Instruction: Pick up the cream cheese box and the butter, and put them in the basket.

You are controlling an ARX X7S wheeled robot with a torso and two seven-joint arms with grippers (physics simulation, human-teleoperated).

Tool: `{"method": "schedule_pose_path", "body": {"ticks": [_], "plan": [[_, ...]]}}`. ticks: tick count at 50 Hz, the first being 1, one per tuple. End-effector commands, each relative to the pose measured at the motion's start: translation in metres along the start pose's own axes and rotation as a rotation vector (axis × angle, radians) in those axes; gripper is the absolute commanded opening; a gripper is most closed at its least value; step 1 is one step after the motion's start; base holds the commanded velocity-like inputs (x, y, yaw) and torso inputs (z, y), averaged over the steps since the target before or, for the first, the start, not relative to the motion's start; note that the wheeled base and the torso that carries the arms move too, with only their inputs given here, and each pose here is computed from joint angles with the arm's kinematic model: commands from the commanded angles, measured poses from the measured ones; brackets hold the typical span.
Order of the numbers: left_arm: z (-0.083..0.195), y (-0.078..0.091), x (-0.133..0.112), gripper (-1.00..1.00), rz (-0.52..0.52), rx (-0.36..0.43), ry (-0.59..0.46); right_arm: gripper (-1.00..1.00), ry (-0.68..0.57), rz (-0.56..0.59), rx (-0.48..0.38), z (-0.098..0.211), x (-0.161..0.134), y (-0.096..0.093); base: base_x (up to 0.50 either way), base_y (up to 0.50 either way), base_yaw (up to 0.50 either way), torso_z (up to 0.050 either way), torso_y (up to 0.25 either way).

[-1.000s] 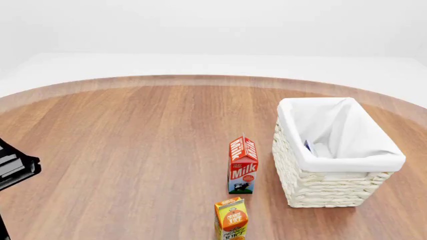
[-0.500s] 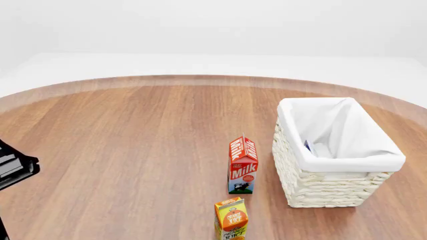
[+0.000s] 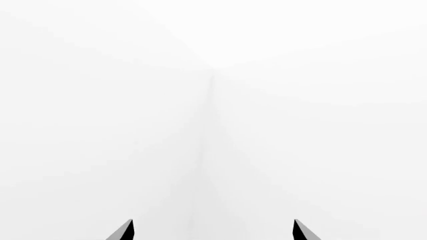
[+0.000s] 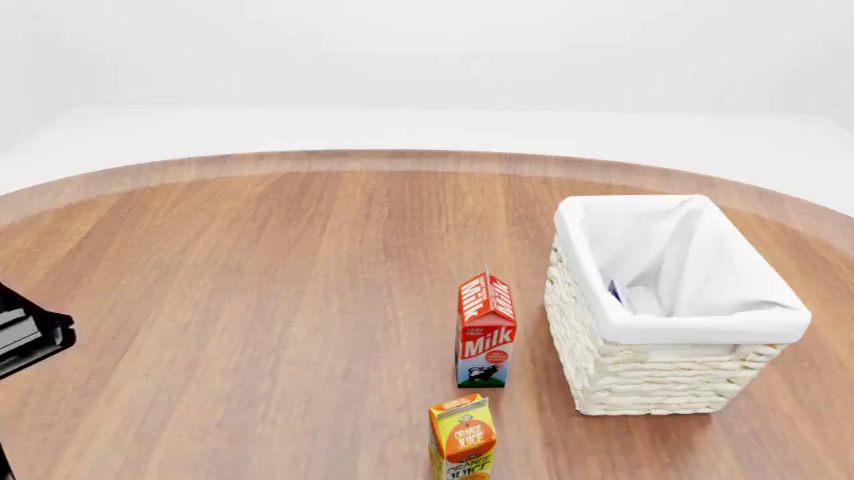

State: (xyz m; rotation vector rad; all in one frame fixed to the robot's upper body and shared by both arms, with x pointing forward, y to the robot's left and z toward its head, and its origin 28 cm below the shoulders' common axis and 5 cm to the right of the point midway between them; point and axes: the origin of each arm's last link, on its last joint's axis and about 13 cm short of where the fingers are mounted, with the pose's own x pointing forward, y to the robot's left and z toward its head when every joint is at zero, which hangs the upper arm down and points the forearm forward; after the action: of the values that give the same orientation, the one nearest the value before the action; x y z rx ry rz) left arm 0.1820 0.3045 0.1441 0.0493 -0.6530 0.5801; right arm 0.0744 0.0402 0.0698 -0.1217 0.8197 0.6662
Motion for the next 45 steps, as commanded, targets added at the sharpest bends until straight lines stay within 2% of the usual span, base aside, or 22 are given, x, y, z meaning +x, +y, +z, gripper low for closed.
{"method": "schedule_pose_path", "body": {"ticks": [1,45], "plan": [[0.0005,0.0035,0.0008,1.0,0.007,0.003,-0.007,1.0,-0.009,0.013,0.02,0.0019,0.0028,0.0004,0.0,0.0,0.0,0.0,0.0],[0.0012,0.0043,0.0,1.0,0.008,0.005,-0.007,1.0,0.031,0.032,0.065,-0.001,0.0049,-0.002,0.0,0.0,0.0,0.0,0.0]]}}
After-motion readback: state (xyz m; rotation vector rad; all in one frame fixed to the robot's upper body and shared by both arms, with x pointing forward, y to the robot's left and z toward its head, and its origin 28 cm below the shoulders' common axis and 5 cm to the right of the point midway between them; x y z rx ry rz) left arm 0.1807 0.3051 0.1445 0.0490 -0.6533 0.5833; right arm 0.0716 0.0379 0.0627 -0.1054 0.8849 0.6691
